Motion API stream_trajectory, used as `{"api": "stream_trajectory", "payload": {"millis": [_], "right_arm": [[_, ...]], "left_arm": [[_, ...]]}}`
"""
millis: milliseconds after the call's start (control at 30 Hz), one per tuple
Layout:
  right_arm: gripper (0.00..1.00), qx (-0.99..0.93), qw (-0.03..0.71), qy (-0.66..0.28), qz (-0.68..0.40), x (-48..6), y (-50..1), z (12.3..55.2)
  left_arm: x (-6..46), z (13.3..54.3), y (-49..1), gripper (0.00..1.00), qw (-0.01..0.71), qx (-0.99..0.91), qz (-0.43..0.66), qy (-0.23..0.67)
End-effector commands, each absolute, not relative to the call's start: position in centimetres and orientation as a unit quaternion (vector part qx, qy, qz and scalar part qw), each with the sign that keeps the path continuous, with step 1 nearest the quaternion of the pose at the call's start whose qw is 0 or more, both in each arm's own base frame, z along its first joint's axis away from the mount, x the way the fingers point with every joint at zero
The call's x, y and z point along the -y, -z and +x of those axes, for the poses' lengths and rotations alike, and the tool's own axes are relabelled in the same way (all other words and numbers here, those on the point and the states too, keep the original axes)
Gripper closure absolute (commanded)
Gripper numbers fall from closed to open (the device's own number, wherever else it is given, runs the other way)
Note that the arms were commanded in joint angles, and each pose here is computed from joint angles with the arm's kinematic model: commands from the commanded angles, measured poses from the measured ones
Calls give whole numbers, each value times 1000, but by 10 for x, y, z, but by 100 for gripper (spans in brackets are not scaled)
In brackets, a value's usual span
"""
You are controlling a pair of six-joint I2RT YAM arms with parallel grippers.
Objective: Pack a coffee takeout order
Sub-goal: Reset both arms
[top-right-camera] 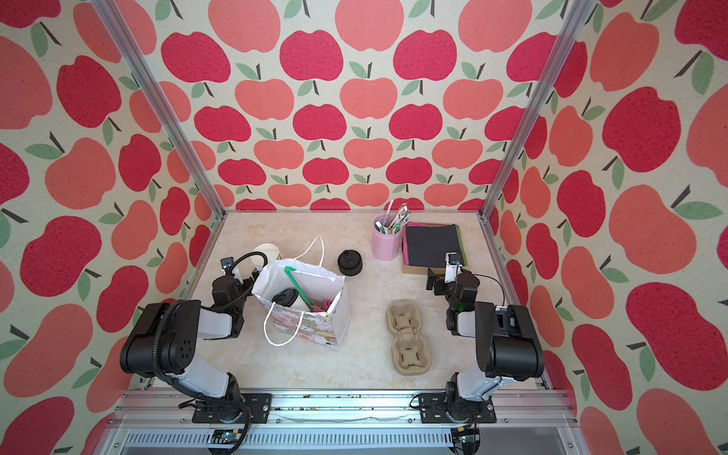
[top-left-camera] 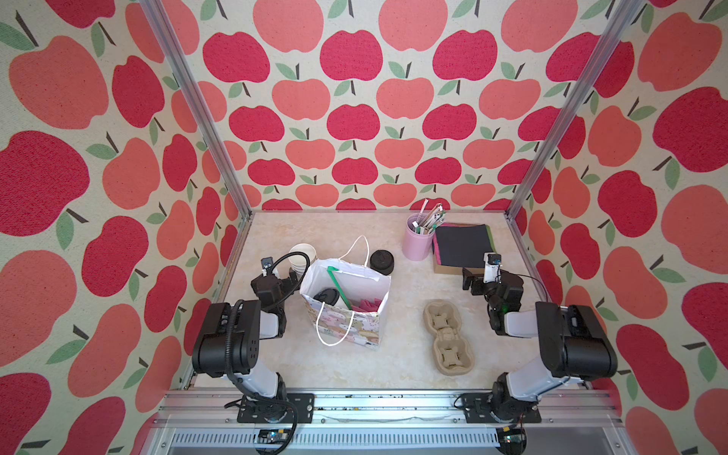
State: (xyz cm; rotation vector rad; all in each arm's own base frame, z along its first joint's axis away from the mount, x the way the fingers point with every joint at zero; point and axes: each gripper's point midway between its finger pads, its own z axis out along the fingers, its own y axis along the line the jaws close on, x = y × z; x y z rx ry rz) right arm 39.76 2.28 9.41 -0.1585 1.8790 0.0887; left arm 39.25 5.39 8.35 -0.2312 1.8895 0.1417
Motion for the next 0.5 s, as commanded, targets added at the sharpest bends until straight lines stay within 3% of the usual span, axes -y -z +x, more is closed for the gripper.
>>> {"api": "stream_trajectory", "payload": {"millis": [0, 467], "right_arm": [[1, -806, 586, -31, -75, -25, -92, 396], [1, -807, 585, -23, -80, -27, -92, 397]], "left_arm": [[-59, 393, -84, 1, 575, -808, -100, -74], [-61, 392, -85, 1, 575, -807, -106, -84]]}}
